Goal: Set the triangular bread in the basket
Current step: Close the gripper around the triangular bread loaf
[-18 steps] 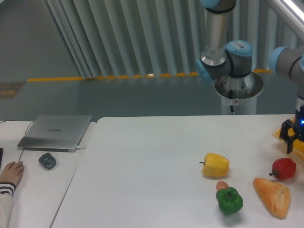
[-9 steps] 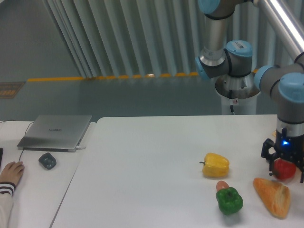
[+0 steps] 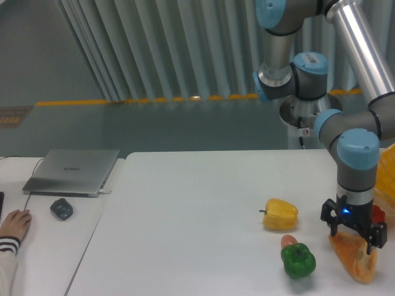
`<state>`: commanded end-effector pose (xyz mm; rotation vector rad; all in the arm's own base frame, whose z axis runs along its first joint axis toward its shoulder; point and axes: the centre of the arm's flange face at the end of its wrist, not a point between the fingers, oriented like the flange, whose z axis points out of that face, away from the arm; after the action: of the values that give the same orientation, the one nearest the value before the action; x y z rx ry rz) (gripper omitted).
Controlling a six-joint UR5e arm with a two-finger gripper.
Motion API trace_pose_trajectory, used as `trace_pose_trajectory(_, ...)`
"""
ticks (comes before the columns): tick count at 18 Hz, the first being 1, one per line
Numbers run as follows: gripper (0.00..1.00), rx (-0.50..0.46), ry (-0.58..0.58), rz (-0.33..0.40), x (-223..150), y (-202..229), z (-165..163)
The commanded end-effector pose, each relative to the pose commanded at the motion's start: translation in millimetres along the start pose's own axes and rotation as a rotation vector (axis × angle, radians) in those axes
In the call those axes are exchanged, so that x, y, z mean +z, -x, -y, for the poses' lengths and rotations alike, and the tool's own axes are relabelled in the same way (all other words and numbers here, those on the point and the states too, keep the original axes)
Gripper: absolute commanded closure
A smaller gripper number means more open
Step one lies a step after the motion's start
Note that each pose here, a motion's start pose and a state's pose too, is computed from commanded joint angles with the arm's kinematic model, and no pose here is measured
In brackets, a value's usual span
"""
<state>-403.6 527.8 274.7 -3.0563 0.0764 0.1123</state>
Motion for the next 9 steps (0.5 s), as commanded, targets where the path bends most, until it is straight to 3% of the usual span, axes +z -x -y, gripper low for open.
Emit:
trace_pose_trajectory(3, 0.00, -0.002, 0.003, -0.004, 3.4, 0.6, 0.4)
trace_pose_trajectory(6, 0.12, -0.005, 0.006, -0.005, 5.4, 0.8, 0.3)
trace_pose_trajectory(9, 0.53, -0.008, 0.007, 0.001, 0.7, 0.6, -0.3)
